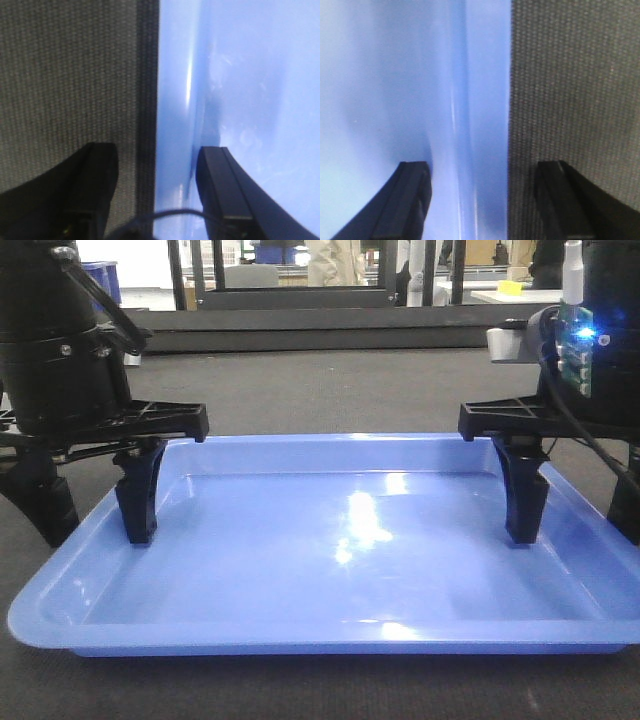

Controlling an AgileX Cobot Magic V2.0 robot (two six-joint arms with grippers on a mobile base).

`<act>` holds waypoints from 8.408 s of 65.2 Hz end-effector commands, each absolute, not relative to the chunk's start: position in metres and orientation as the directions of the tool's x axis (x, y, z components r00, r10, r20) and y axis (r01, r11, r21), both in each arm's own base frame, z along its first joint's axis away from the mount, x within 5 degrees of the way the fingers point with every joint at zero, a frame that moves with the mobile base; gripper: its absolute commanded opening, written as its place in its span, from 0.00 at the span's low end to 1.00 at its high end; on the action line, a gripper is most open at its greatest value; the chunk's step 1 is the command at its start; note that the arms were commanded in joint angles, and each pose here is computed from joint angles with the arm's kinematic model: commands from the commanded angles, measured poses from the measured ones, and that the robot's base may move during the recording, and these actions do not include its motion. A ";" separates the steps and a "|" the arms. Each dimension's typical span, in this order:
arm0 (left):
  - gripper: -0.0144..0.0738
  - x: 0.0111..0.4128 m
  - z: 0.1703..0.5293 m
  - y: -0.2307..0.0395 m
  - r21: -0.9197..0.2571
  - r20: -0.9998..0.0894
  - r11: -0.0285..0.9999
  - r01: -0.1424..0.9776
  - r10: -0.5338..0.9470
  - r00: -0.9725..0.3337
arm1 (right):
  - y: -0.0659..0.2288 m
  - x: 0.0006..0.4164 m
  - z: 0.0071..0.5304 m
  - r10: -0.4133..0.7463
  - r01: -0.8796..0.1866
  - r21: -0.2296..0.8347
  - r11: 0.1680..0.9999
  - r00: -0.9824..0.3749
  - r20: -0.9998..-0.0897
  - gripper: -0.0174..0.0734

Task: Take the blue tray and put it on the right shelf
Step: 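Close both grippers on the tray's side rims, then lift the blue tray off the table with both grippers, then hold the tray with both grippers while the base turns away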

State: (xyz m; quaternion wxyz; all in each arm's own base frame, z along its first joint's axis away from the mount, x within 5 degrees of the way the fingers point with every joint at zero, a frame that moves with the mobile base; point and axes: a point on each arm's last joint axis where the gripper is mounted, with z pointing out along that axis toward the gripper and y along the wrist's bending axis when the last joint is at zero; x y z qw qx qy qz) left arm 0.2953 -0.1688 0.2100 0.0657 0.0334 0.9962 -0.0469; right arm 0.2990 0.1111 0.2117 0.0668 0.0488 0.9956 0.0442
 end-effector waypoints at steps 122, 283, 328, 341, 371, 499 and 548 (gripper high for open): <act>0.11 0.259 0.330 -0.163 -0.169 -0.321 0.984 0.054 -0.004 -0.947 | 0.106 0.262 0.323 0.184 0.113 0.228 0.967 -0.929 -0.320 0.41; 0.11 0.181 0.300 -0.150 -0.120 -0.256 0.988 0.097 0.063 -0.965 | 0.109 0.171 0.309 0.188 0.107 0.245 0.964 -0.921 -0.340 0.41; 0.11 0.182 0.300 -0.150 -0.119 -0.255 0.988 0.096 0.063 -0.965 | 0.109 0.171 0.309 0.188 0.107 0.245 0.964 -0.921 -0.340 0.41; 0.11 0.180 0.300 -0.152 -0.141 -0.239 0.986 0.090 0.054 -0.970 | 0.109 0.171 0.309 0.188 0.107 0.244 0.964 -0.922 -0.339 0.41; 0.11 0.176 0.300 -0.156 -0.196 -0.196 0.978 0.071 0.032 -0.980 | 0.109 0.171 0.309 0.188 0.107 0.243 0.964 -0.922 -0.338 0.41; 0.11 0.176 0.300 -0.157 -0.208 -0.188 0.976 0.067 0.027 -0.982 | 0.109 0.170 0.308 0.187 0.110 0.237 0.965 -0.925 -0.331 0.41; 0.11 0.176 0.300 -0.157 -0.208 -0.187 0.976 0.067 0.027 -0.982 | 0.109 0.170 0.308 0.187 0.110 0.236 0.965 -0.925 -0.331 0.41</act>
